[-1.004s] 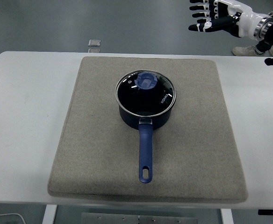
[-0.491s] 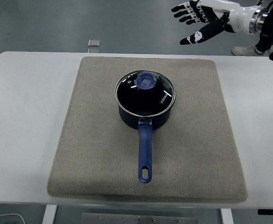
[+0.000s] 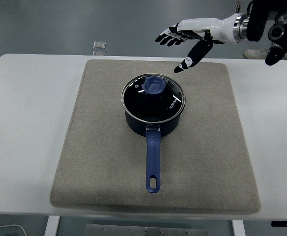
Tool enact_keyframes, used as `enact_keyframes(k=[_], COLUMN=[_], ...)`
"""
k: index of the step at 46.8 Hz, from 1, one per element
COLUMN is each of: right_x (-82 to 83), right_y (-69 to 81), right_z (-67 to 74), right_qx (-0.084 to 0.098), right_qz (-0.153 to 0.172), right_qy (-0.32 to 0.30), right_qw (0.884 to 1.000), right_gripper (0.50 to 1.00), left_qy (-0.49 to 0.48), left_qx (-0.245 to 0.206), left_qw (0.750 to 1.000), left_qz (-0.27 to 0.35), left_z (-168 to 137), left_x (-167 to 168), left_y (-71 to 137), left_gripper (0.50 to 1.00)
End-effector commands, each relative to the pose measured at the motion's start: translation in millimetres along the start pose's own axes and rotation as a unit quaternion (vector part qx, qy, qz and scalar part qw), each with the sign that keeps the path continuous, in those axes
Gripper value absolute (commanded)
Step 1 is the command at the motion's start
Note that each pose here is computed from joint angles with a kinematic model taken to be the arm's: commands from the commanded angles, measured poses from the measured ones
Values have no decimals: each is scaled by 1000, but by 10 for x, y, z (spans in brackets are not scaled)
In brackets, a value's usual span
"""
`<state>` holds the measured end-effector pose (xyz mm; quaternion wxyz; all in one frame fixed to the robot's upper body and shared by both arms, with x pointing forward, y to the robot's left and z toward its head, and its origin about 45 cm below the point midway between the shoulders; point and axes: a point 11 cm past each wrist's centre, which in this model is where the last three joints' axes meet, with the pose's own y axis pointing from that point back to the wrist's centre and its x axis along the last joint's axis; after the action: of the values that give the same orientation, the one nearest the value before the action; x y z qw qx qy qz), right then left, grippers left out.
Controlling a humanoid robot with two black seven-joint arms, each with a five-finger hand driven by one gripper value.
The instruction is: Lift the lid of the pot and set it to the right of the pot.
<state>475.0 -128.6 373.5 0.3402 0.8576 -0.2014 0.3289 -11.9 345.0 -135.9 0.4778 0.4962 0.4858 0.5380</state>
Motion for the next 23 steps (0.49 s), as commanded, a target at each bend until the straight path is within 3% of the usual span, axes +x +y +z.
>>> enact_keyframes(k=[1,12,23], right_x=[-85,-298,-400], right_y=[-68,-216,-276], right_z=[-88,-242,-215], right_qx=[5,13,2], right_qz=[-15,-49,-63], right_qy=[20,54,79], right_qw=[1000,997,995], right_gripper=[919,919,919], left_qy=[0,0,0], left_qx=[0,0,0], left_qw=[1000,1000,1000], left_qz=[0,0,0], left_z=[-2,-2,-2], left_x=[2,2,2], left_y=[0,0,0], left_gripper=[1000,1000,1000])
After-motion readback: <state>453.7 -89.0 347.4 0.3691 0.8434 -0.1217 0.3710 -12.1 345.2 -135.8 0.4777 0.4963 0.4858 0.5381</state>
